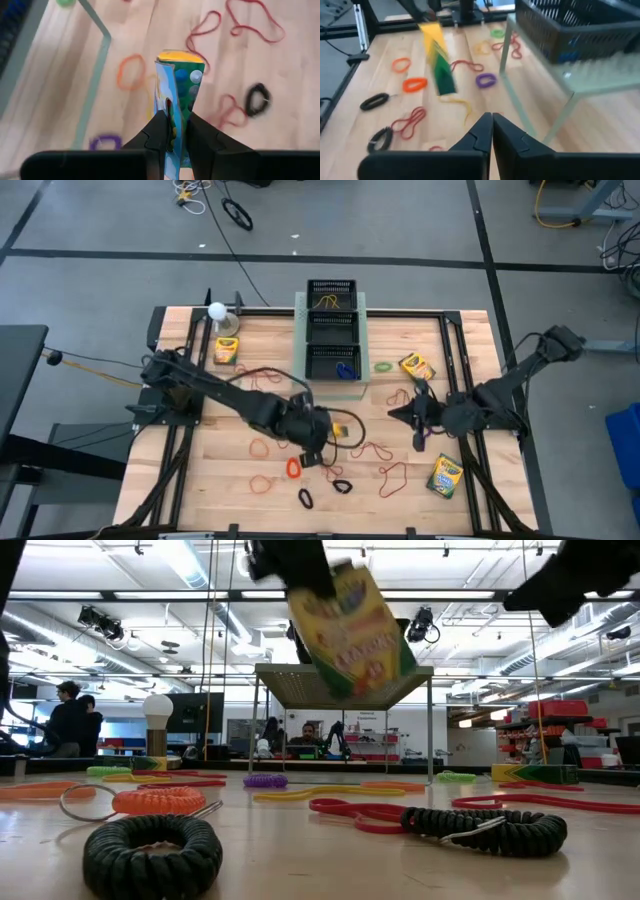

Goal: Pick & Place Office Desk Supplies
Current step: Put the yellow crayon box into the middle black bin on the shelf

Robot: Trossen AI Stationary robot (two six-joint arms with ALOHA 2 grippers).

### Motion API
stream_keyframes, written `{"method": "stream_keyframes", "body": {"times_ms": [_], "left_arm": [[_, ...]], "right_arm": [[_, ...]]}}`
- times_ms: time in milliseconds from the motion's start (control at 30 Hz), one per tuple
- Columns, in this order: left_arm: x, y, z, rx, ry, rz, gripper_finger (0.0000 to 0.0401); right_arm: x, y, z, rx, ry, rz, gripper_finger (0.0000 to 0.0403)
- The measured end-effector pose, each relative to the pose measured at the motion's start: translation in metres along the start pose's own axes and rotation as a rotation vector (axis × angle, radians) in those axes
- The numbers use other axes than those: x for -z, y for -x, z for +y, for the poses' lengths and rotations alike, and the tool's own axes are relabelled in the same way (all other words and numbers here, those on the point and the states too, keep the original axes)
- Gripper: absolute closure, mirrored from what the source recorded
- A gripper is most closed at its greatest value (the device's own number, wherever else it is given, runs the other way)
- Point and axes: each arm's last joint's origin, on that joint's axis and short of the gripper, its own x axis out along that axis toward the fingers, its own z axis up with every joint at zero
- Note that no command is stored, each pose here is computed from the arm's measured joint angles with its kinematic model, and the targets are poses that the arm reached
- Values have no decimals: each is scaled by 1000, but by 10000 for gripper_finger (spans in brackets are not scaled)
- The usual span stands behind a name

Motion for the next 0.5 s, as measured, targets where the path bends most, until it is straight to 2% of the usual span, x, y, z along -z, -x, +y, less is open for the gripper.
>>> {"method": "stream_keyframes", "body": {"times_ms": [167,333,500], "left_arm": [[1,-28,14,43,-61,-4,343],[1,-49,14,115,-227,27,343],[8,-74,11,141,-354,76,343]], "right_arm": [[12,-9,10,-1,-10,55,393],[22,-25,21,-1,-9,100,391],[27,-34,27,-5,-47,115,390]]}}
